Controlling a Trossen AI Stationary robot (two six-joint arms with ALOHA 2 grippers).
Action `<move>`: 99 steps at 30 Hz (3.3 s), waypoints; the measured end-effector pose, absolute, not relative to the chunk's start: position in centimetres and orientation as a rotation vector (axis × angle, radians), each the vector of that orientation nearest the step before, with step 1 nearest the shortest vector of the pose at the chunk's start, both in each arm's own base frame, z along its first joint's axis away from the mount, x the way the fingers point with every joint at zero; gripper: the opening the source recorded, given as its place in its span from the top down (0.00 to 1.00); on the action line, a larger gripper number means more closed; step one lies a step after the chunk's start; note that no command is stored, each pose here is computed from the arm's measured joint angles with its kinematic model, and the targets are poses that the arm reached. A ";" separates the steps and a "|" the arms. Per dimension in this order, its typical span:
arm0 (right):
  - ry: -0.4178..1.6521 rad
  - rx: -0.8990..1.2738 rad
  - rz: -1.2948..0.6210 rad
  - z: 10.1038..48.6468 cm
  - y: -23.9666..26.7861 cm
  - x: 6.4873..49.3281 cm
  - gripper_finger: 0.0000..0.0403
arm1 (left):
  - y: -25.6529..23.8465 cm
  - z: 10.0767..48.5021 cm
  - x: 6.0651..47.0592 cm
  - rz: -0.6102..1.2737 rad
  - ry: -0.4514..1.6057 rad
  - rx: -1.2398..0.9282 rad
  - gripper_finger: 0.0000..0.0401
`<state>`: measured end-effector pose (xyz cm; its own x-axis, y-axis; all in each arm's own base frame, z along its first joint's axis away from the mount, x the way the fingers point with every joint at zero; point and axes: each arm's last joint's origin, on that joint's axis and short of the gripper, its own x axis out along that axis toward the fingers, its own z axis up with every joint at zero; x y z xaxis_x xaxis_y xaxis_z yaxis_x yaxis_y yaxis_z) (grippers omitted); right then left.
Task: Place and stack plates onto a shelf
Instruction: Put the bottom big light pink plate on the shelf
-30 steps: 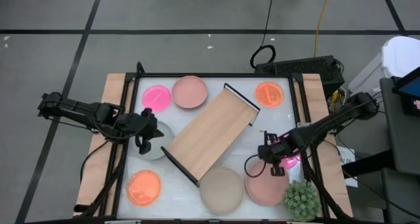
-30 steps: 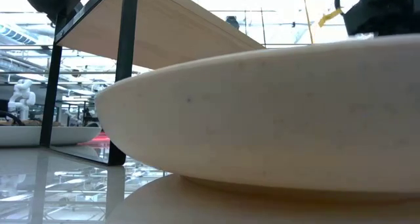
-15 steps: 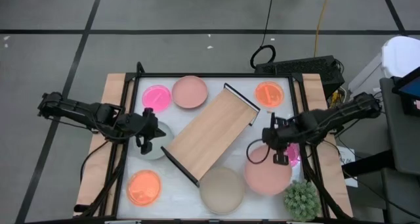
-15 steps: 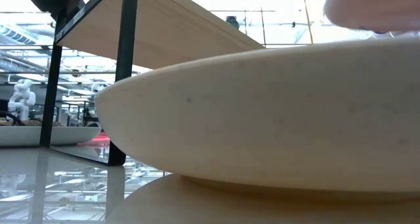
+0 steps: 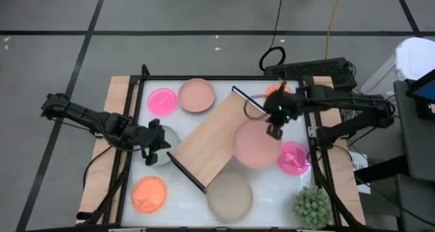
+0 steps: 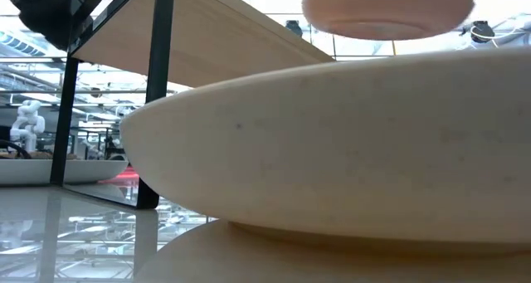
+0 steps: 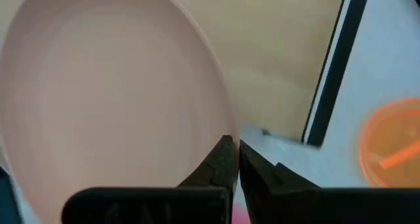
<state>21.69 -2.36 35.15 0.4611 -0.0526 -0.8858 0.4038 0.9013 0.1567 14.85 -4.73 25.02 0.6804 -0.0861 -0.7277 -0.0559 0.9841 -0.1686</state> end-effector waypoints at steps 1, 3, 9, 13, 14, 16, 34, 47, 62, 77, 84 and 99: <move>1.042 0.389 -0.292 35.2 -3.1 21.9 1.00 | -4.9 25.0 14.8 -0.025 0.824 -0.180 0.99; 1.007 0.400 -0.297 35.1 -4.6 22.3 1.00 | -5.1 25.0 14.7 -0.039 0.826 -0.173 0.99; 0.947 0.421 -0.301 34.3 -8.5 23.8 1.00 | -5.9 25.0 14.3 -0.096 0.840 -0.143 0.99; 0.962 0.452 -0.279 33.0 -10.2 24.9 1.00 | -6.4 24.9 14.1 -0.121 0.847 -0.155 0.99; 0.964 0.462 -0.266 32.7 -10.5 25.2 1.00 | -6.5 24.9 14.1 -0.127 0.848 -0.158 0.99; 0.974 0.478 -0.241 32.1 -10.9 25.7 1.00 | -6.7 25.0 14.0 -0.133 0.851 -0.170 0.99; 0.975 0.510 -0.236 30.5 -13.4 26.7 0.99 | -6.9 25.0 13.9 -0.140 0.851 -0.182 0.99; 0.969 0.469 -0.255 30.5 -13.5 26.8 0.90 | -7.2 25.0 13.8 -0.142 0.855 -0.203 0.99; 0.935 0.250 -0.110 33.4 -8.4 25.9 0.88 | -8.1 24.7 13.3 -0.158 0.862 -0.234 0.99; 1.117 0.032 -0.108 29.0 -3.0 30.6 1.00 | -8.0 23.3 13.2 -0.103 0.886 -0.267 0.99; 1.157 -0.009 -0.149 27.7 -3.4 31.6 1.00 | -8.1 23.6 13.4 -0.123 0.853 -0.268 0.99; 1.097 -0.015 -0.141 28.5 -3.3 31.3 1.00 | -8.1 23.5 13.4 -0.123 0.856 -0.265 0.99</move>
<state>31.31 -3.27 28.52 0.4481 -0.1214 -0.8857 0.1063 0.9909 -0.0821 13.37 -8.10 23.54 0.6507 -0.2125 -0.7290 0.0008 0.9602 -0.2792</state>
